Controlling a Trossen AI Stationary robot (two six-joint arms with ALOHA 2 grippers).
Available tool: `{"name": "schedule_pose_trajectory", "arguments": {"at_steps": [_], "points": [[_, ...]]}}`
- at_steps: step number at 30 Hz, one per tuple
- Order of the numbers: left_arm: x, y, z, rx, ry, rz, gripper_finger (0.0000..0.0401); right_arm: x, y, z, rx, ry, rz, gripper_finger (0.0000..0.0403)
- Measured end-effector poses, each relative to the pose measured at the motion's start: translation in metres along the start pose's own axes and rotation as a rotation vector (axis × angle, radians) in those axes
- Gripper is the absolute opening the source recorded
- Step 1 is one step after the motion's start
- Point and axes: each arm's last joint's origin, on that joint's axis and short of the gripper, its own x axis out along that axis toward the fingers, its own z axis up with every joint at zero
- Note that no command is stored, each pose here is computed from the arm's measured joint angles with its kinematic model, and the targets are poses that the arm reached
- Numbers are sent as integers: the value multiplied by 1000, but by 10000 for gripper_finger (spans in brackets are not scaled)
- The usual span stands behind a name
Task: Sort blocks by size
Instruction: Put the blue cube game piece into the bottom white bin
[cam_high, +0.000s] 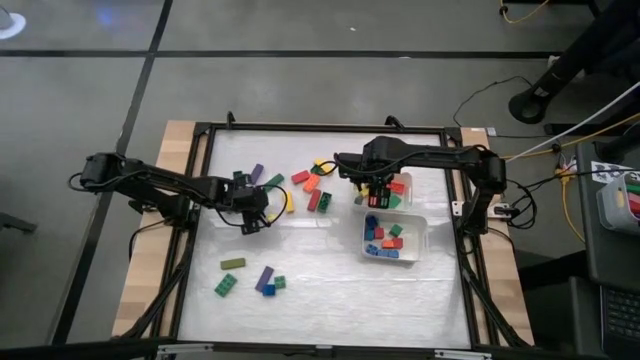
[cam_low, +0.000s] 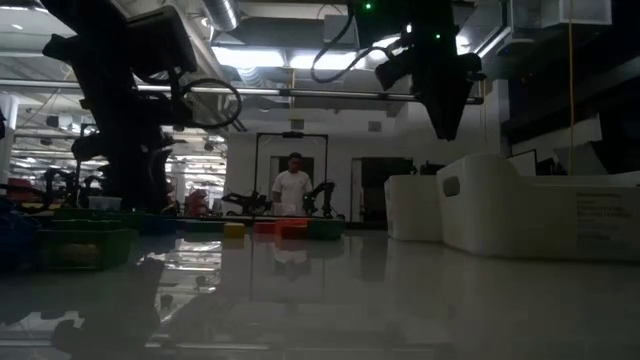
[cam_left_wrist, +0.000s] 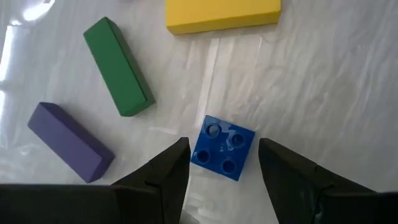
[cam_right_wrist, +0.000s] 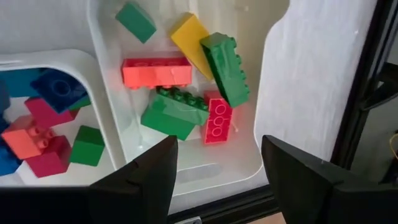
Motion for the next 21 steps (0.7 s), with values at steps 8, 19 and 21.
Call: {"name": "schedule_pose_trajectory", "arguments": {"at_steps": [8, 19, 21], "points": [[2, 6, 0, 21, 9, 10, 178, -16, -3, -10, 16, -82, 21, 232], [17, 9, 0, 62, 79, -51, 178, -53, 17, -35, -17, -247, 35, 232], [22, 7, 1, 87, 87, -52, 178, -58, 27, -37, -45, -282, 38, 232]]}}
